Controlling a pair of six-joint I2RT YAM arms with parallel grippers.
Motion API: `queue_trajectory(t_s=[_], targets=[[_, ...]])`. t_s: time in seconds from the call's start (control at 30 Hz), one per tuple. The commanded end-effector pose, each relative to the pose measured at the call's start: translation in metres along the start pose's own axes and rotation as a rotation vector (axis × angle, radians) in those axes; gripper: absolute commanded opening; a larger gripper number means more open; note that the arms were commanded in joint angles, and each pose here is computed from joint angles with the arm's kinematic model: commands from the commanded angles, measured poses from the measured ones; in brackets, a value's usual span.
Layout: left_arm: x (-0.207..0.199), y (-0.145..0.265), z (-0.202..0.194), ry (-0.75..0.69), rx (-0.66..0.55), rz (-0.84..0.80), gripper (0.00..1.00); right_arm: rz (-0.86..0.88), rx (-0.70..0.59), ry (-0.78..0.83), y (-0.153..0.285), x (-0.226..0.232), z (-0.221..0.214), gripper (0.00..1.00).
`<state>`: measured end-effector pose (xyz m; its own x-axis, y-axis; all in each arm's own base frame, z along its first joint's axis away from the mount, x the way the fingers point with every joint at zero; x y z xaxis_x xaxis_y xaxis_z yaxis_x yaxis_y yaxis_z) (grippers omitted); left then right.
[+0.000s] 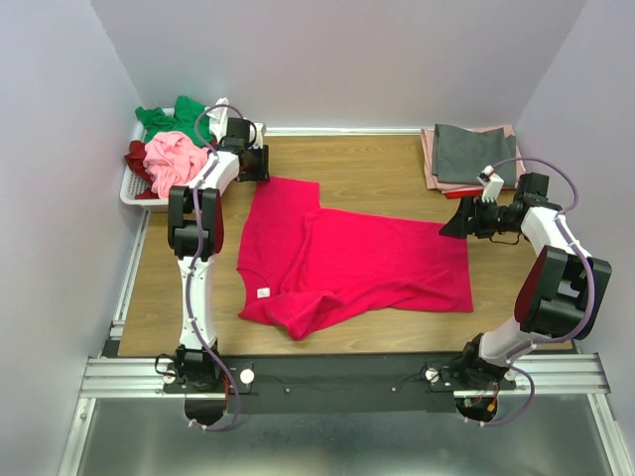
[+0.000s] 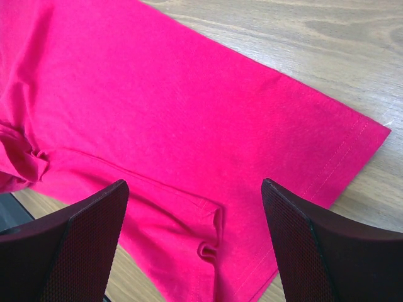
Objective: Fold and stack the t-shirts
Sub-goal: Flatten the tshirt out
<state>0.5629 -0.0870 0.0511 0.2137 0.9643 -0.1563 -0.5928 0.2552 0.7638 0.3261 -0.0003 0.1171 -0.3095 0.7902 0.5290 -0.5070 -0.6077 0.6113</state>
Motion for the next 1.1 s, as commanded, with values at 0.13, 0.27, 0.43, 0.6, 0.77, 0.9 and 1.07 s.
queue_trajectory(t_s=[0.13,0.27,0.43,0.6,0.77,0.9,1.07], targets=[[-0.008,-0.013,-0.015,-0.002,0.061,-0.01,0.42,0.013,-0.016,0.003,0.004,0.0,0.0,0.92],[-0.009,-0.014,-0.014,-0.009,0.062,-0.002,0.31,0.017,-0.016,0.0,0.004,0.0,-0.001,0.92],[-0.011,-0.011,-0.01,-0.012,0.053,-0.013,0.0,0.015,-0.017,0.0,0.004,0.0,-0.001,0.92],[-0.012,0.006,0.009,-0.016,0.001,0.007,0.0,-0.001,-0.017,-0.003,0.006,-0.005,-0.002,0.92],[-0.007,0.029,0.024,-0.019,-0.073,0.068,0.0,-0.044,-0.015,-0.007,0.01,-0.015,-0.004,0.92],[-0.003,0.058,0.039,-0.005,-0.153,0.131,0.0,-0.117,-0.003,-0.007,0.015,-0.033,-0.006,0.92],[-0.005,0.069,0.035,0.002,-0.199,0.136,0.0,-0.24,0.009,-0.043,0.02,-0.059,-0.002,0.9]])
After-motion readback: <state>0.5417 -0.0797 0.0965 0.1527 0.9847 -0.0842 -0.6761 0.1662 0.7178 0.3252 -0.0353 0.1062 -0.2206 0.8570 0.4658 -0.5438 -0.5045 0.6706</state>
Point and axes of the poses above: each gripper's point midway between its finger pads, its own y axis back along the fingers, its own x axis along the line the jaws close on, z = x × y, the point moved 2 cm from there along y, back along the fingers, and after that the axes turned 4 degrees about -y, right-handed, at the moved point
